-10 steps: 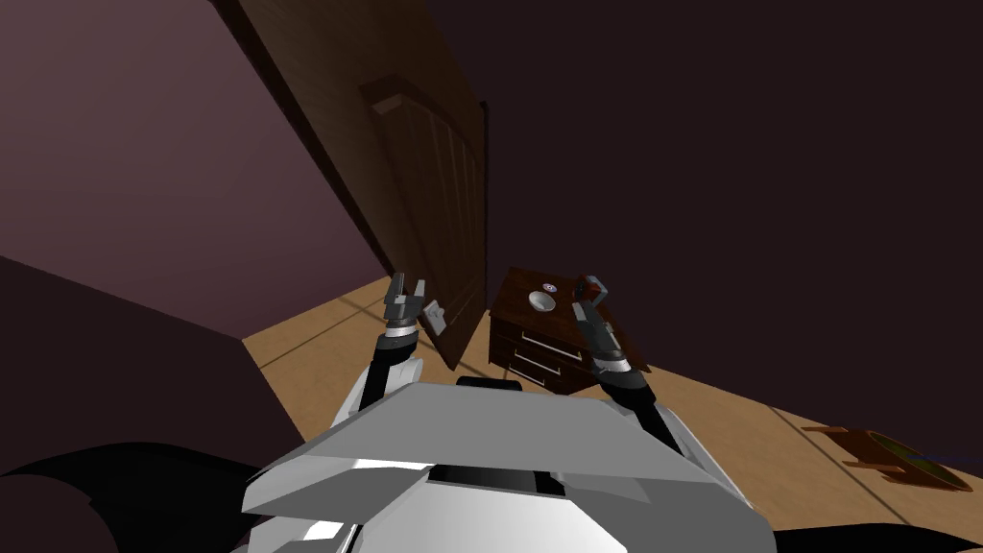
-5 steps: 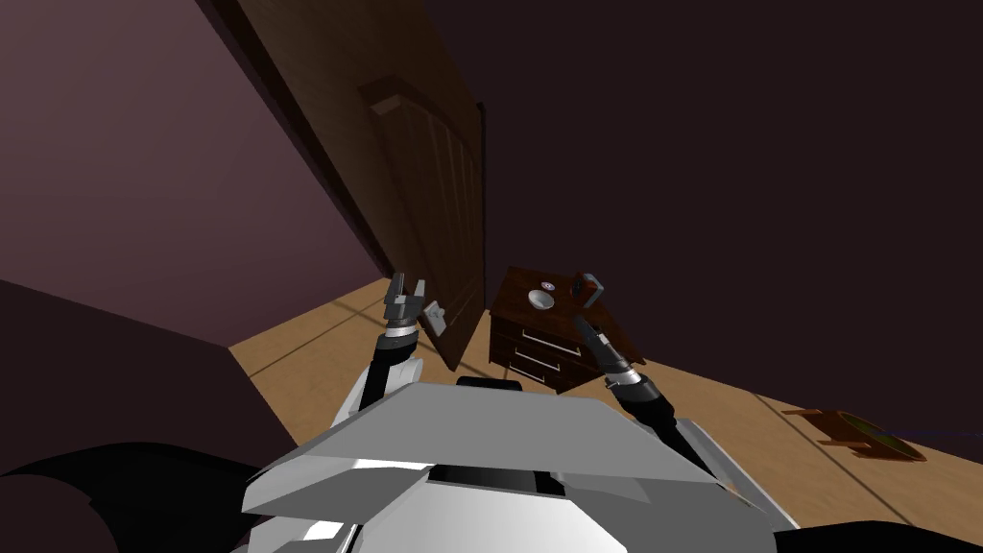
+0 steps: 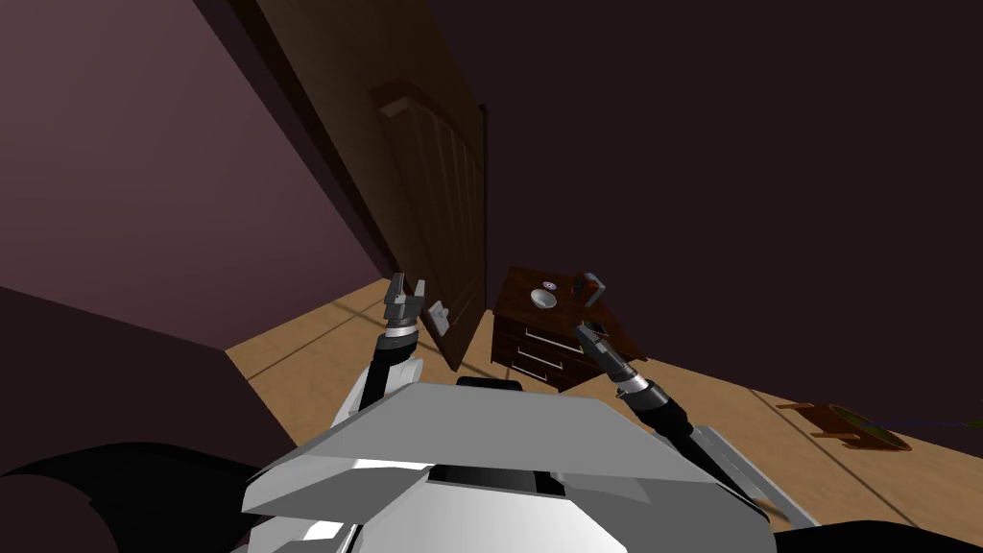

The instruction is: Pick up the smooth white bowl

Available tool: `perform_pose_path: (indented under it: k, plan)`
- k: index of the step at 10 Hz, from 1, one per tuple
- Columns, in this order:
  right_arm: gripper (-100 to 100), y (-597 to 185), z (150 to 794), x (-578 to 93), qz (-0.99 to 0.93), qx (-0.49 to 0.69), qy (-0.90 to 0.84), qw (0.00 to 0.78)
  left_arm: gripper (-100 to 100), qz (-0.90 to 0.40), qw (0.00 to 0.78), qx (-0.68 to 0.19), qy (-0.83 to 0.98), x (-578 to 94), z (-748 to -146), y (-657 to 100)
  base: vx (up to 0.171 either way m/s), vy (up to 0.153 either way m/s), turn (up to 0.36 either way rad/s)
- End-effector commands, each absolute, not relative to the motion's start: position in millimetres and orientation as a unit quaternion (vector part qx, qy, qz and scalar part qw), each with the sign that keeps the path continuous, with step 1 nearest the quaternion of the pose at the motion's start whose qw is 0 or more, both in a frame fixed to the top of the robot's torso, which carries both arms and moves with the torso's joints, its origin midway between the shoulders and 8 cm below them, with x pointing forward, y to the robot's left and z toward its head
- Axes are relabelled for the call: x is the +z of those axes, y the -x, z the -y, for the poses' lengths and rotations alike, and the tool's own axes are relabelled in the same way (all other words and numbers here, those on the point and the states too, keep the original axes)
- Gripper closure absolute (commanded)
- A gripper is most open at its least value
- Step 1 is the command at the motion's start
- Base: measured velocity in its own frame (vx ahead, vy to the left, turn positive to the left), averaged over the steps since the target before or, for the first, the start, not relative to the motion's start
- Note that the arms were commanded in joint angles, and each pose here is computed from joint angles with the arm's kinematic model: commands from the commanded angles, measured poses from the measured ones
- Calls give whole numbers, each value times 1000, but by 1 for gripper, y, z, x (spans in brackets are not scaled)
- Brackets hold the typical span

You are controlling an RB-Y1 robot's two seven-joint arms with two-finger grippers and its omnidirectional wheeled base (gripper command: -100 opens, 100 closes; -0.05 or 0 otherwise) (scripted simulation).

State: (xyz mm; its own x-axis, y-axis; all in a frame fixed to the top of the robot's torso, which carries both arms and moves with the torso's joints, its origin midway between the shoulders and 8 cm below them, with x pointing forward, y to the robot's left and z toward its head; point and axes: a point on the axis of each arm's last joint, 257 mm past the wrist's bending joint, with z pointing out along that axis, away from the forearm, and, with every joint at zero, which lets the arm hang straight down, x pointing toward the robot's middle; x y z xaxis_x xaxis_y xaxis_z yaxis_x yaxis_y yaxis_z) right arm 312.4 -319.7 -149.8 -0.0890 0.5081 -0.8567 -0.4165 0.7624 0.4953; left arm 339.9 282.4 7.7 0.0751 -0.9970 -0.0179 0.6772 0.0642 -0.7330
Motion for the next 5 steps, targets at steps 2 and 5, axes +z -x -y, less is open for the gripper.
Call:
perform_pose_path:
  k: [2,5]
  plan:
    - [-100,-310,335,-172,-687,308,-5,658,0,-278,674,-621,288,8,-282,-340,-1,62,-6]
    - [-100,-301,365,-205,-737,248,45,627,0,-278,674,-621,288,8,-282,-340,-3,71,6]
